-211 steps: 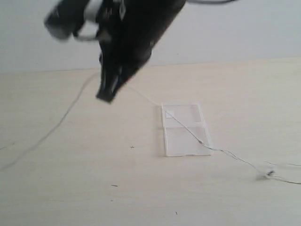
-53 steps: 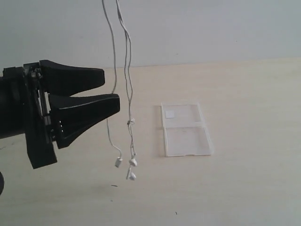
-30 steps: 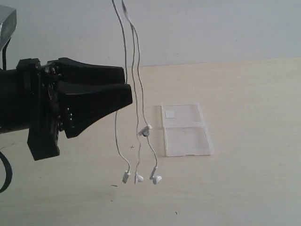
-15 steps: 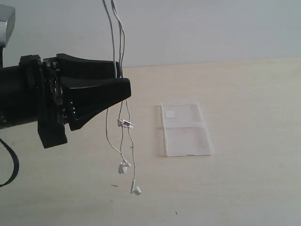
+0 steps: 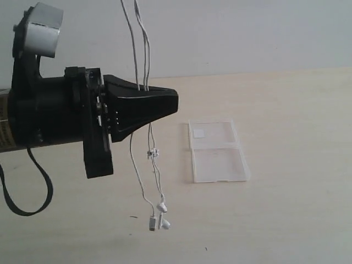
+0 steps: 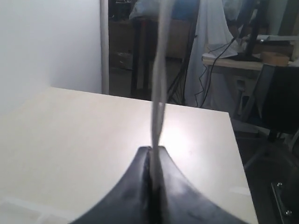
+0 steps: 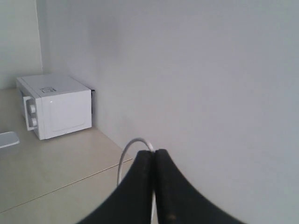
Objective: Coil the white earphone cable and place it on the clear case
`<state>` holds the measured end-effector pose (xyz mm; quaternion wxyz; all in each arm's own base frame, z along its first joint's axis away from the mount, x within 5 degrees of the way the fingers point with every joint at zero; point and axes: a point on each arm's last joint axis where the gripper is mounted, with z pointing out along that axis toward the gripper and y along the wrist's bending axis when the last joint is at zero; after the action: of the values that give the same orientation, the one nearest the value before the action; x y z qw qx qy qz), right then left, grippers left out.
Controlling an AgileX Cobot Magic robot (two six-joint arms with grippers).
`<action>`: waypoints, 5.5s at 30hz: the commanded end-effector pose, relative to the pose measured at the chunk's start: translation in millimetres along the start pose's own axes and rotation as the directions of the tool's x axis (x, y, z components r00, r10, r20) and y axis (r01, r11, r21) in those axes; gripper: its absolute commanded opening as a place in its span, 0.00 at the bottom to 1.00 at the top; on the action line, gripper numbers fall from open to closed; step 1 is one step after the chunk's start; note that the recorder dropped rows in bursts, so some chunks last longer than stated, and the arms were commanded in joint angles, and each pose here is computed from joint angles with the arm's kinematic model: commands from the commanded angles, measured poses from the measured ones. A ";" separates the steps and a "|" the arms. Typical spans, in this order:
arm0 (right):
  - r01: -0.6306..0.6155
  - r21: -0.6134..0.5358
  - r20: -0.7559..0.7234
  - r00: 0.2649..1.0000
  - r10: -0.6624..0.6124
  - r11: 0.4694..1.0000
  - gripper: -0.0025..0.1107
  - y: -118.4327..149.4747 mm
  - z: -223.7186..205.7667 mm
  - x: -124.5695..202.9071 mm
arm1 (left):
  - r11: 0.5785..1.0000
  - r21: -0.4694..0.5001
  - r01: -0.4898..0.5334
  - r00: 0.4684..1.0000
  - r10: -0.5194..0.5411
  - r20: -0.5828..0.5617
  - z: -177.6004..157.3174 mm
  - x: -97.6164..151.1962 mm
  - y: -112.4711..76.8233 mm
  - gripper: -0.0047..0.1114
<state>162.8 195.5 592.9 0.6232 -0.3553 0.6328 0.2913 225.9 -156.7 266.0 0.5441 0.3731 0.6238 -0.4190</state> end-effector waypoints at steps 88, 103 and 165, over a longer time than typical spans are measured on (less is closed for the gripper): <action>-0.443 -0.359 -0.699 0.711 0.079 0.821 0.63 60.4 40.4 260.8 | 0.829 -0.550 0.099 0.963 0.059 0.261 -143.4 -105.3 -91.6 0.04; -0.012 -0.181 -0.258 0.965 -0.036 0.983 0.72 111.8 108.3 269.0 | 0.775 -0.625 0.093 0.958 0.102 0.269 -148.9 -107.4 -85.4 0.04; -0.130 -0.051 -0.175 0.977 0.120 0.990 0.02 147.0 137.8 271.9 | 0.754 -0.649 0.106 0.954 0.107 0.280 -151.2 -108.2 -83.1 0.04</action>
<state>131.6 372.0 291.7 0.5177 -0.3552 0.7081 0.3230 109.2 -49.5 388.7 0.7243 0.0962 0.6448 -0.2245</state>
